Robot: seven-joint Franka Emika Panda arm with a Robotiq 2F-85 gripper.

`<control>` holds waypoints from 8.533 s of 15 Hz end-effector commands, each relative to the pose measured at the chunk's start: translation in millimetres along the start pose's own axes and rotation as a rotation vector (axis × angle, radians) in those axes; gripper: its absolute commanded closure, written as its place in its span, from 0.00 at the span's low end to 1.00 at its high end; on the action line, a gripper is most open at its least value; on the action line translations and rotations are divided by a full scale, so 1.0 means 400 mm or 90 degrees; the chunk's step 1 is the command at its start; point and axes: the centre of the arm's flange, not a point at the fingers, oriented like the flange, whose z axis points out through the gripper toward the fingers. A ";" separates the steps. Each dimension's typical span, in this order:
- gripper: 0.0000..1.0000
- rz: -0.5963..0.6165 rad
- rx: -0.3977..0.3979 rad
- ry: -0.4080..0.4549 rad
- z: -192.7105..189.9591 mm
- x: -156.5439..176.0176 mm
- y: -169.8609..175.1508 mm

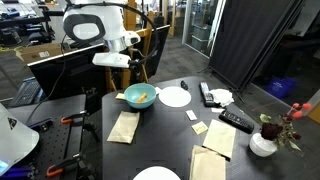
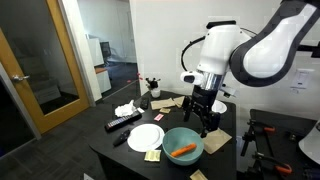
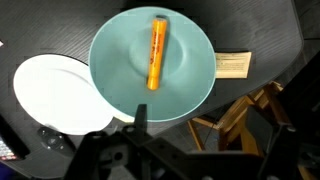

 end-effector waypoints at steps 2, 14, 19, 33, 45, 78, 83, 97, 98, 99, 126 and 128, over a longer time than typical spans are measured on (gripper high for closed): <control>0.00 -0.001 -0.010 -0.012 0.069 -0.006 0.053; 0.00 0.004 0.019 -0.025 0.112 -0.010 0.040; 0.00 -0.008 0.027 -0.043 0.181 0.005 0.047; 0.00 -0.012 0.033 -0.077 0.279 0.046 0.096; 0.00 -0.009 0.038 -0.107 0.352 0.055 0.102; 0.95 0.068 -0.047 -0.046 -0.004 0.031 0.219; 0.95 0.151 -0.067 -0.023 -0.026 -0.004 0.309; 0.95 0.262 -0.104 -0.037 0.218 -0.053 0.554; 0.95 0.270 -0.103 -0.040 0.235 -0.055 0.565; 0.95 0.279 -0.101 -0.042 0.251 -0.057 0.577; 0.00 0.333 -0.111 0.030 -0.116 -0.123 0.519; 0.00 0.339 -0.107 0.032 -0.163 -0.135 0.492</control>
